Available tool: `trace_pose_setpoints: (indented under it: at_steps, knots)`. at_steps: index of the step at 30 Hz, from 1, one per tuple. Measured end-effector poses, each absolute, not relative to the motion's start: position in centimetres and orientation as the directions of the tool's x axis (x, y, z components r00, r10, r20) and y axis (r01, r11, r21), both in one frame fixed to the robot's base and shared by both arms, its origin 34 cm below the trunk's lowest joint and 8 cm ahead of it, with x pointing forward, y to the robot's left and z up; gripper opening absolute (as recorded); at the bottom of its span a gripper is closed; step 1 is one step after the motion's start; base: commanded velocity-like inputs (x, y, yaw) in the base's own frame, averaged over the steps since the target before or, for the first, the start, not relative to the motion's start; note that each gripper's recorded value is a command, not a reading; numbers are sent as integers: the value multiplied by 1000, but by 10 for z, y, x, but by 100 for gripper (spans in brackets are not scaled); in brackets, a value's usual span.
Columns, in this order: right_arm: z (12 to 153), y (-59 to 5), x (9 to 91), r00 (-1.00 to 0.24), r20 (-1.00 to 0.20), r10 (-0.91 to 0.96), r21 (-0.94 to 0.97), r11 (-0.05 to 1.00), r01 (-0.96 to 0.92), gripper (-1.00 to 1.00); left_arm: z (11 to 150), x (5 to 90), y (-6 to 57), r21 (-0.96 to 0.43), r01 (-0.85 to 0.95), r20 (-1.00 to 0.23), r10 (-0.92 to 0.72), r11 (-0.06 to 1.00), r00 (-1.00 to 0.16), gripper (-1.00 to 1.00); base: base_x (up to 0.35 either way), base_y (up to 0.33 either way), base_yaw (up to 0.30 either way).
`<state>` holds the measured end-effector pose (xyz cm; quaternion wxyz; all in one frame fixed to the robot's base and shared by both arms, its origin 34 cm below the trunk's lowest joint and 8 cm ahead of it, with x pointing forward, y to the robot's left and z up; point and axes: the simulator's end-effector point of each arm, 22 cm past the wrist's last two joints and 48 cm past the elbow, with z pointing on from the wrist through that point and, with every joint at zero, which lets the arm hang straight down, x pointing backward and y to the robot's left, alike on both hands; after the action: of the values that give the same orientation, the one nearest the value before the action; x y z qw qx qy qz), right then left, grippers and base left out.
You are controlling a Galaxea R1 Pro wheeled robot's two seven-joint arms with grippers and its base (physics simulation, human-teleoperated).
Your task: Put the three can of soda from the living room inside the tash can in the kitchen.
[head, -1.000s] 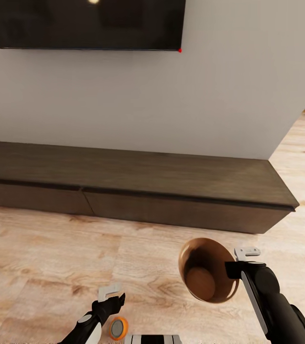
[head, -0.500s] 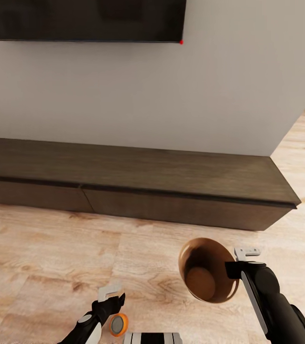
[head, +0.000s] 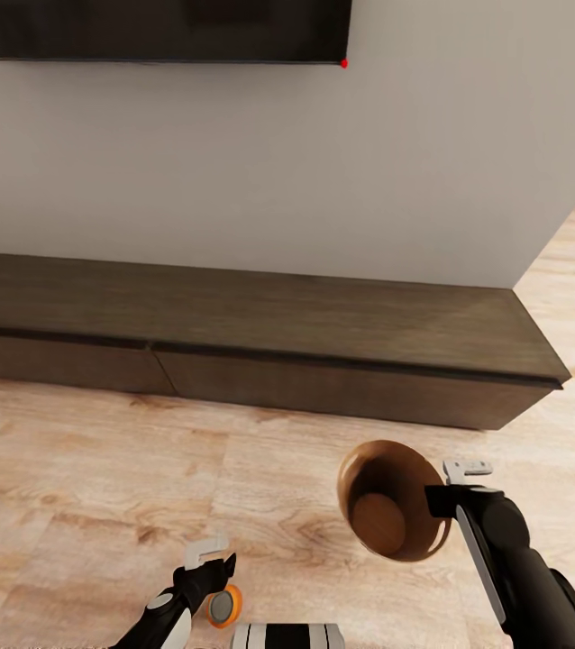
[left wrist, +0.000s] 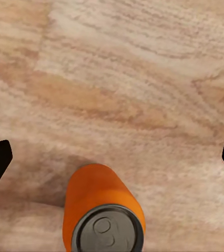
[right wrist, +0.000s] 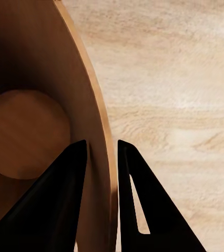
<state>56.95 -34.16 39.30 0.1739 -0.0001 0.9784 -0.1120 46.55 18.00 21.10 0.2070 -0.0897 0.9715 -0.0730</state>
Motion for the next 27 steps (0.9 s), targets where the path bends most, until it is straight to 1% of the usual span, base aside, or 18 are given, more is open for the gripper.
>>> trace_pose_setpoints:
  at_steps: [11, 18, 27]
  knots:
    - [391, -341, 571, -940, -340, -39, -218, 975, 38, -100, 207, 461, 180, -177, -146, -378, -205, 973, -903, 100, -3, 0, 0]
    - [391, -341, 571, -940, -340, -38, -217, 975, 39, -100, 206, 460, 180, -177, -146, -377, -205, 973, -903, 100, -116, 0, 0]
    - [391, -341, 571, -940, -340, -39, -217, 975, 39, -100, 207, 461, 180, -177, -146, -379, -205, 973, -902, 100, -16, 0, 0]
